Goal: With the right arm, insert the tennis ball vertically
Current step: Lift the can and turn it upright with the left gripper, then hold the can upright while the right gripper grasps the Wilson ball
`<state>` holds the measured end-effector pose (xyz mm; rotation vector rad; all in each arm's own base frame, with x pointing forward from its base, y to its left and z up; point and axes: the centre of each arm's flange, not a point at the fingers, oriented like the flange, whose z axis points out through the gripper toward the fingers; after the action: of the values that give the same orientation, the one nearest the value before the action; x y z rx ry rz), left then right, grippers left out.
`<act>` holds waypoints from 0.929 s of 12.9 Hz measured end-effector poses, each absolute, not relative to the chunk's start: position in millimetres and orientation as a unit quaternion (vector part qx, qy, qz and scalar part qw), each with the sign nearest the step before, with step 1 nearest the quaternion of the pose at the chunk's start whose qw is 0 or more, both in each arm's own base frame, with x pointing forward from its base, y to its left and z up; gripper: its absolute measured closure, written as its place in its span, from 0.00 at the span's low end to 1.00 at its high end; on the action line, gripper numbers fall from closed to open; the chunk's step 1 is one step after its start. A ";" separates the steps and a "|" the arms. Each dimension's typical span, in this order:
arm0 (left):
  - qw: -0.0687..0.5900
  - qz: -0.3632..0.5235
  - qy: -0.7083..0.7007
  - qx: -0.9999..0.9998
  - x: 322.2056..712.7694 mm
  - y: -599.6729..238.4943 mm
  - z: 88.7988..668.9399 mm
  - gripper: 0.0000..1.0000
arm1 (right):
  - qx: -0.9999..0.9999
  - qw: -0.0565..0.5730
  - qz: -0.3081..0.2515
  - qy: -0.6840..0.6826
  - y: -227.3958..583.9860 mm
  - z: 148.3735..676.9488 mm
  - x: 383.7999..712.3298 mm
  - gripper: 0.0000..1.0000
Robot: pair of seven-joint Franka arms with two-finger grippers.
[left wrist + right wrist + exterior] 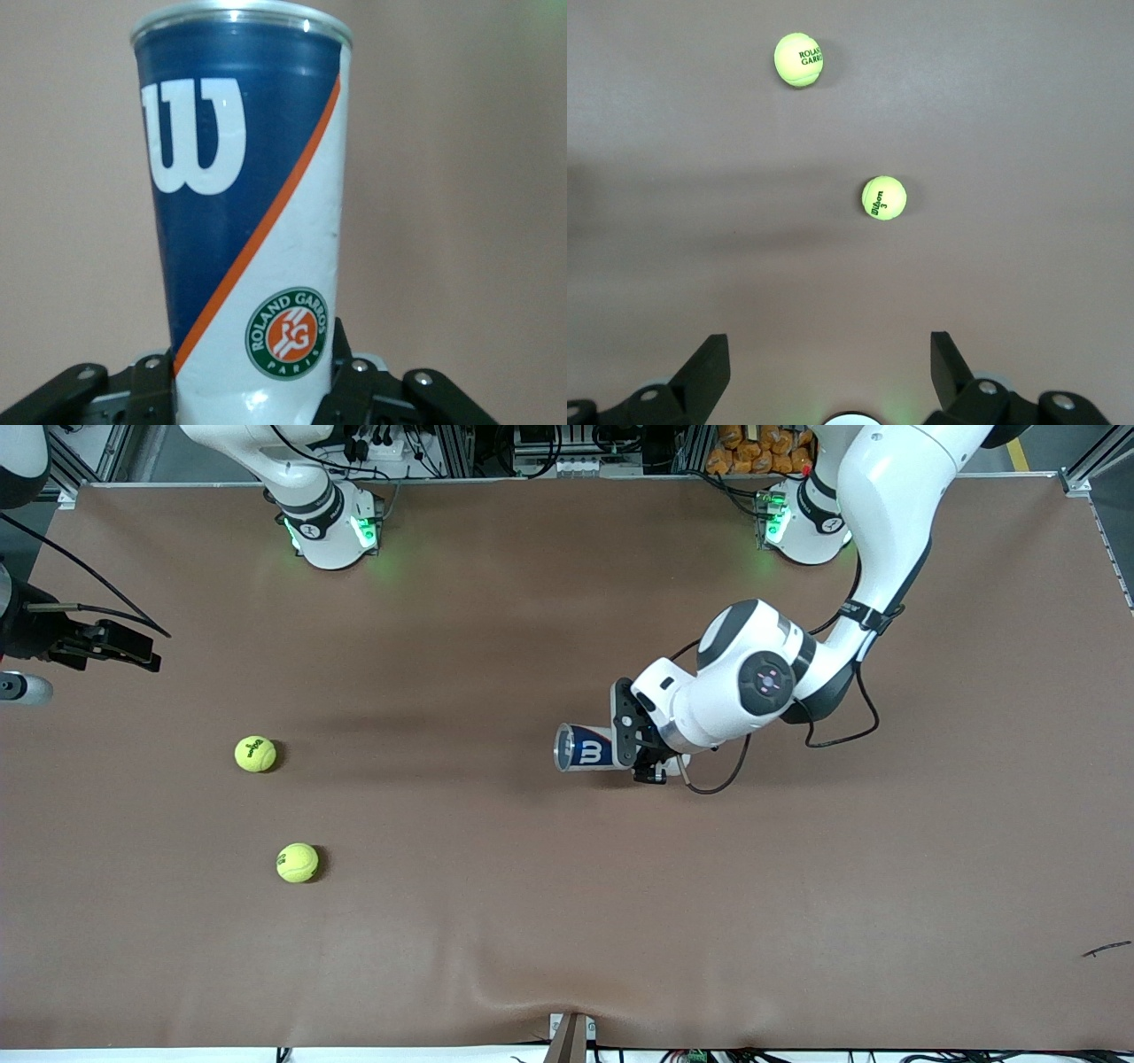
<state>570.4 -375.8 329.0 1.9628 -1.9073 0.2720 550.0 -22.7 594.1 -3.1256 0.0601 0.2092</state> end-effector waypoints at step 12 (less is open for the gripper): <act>0.445 0.338 -0.589 0.585 595.5 -363.2 273.8 0.37 | -0.992 -0.001 0.106 0.062 -69.2 479.4 602.3 0.00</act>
<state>595.5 -363.2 273.8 1.4488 -1.4590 0.8368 602.3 -69.2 479.4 -3.1200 0.1943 0.3326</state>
